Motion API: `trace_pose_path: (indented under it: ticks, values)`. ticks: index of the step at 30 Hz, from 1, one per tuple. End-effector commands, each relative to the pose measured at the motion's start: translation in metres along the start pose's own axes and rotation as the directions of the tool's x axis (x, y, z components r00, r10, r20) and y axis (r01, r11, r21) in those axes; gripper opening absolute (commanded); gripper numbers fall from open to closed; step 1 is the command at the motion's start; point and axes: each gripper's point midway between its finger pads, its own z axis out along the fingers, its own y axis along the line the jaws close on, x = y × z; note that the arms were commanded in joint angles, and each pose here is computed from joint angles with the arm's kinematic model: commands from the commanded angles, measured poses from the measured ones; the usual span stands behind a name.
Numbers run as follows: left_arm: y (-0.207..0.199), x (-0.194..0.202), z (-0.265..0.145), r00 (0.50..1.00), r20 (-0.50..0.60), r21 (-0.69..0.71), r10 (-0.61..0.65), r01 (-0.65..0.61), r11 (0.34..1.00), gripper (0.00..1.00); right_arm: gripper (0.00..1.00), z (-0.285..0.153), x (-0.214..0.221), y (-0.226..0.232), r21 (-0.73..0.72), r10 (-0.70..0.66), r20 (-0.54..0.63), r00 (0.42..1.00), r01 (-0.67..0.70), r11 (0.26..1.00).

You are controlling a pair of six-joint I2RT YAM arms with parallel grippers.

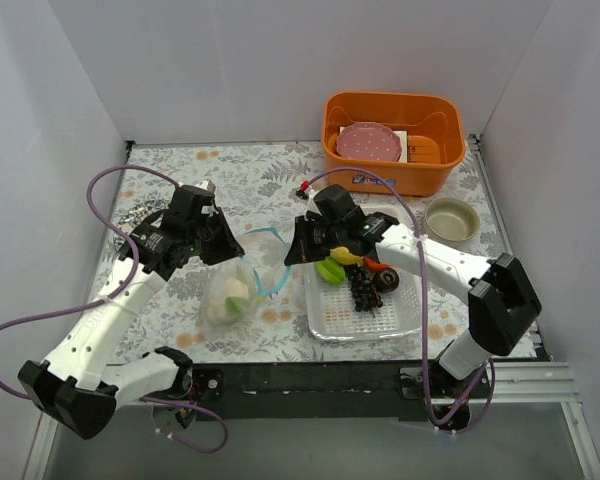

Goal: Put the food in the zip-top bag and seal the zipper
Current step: Adjust the zipper food storage bag at the center of the board.

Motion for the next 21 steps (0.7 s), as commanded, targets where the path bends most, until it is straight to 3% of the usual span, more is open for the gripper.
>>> trace_pose_path:
  ticks: [1, 4, 7, 8, 10, 12, 17, 21]
  values:
    - [-0.020, -0.005, -0.001, 0.999, 0.032, 0.117, -0.010, 0.006, 0.993, 0.00, 0.06, -0.041, -0.046, 0.031, -0.011, -0.077, 0.204, 0.976, 0.081, 0.997]
    - [-0.025, -0.003, 0.003, 1.000, 0.017, 0.141, -0.012, 0.010, 0.990, 0.00, 0.10, -0.047, -0.043, 0.021, 0.045, -0.090, 0.202, 0.975, 0.082, 0.996]
    - [-0.027, 0.004, 0.008, 1.000, -0.009, 0.168, -0.014, 0.016, 0.986, 0.00, 0.29, -0.051, -0.036, 0.006, 0.119, -0.090, 0.187, 0.978, 0.068, 0.991]
    - [-0.026, 0.006, 0.011, 1.000, -0.018, 0.168, -0.015, 0.018, 0.986, 0.00, 0.46, -0.053, -0.036, 0.005, 0.129, -0.099, 0.184, 0.978, 0.076, 0.989]
    - [-0.029, 0.006, 0.011, 1.000, -0.016, 0.185, -0.017, 0.019, 0.983, 0.00, 0.49, -0.060, -0.032, -0.005, 0.182, -0.101, 0.179, 0.979, 0.068, 0.981]
    - [-0.030, 0.005, 0.011, 1.000, -0.009, 0.191, -0.018, 0.019, 0.981, 0.00, 0.60, -0.075, -0.029, -0.010, 0.218, -0.102, 0.214, 0.972, 0.055, 0.974]
    - [-0.040, 0.004, 0.009, 0.999, -0.030, 0.223, -0.015, 0.021, 0.975, 0.00, 0.66, -0.121, -0.022, -0.036, 0.350, -0.092, 0.310, 0.946, -0.024, 0.936]
    - [-0.046, 0.002, 0.009, 0.999, -0.042, 0.239, -0.012, 0.021, 0.971, 0.00, 0.71, -0.128, 0.008, -0.064, 0.423, -0.078, 0.257, 0.963, -0.040, 0.905]
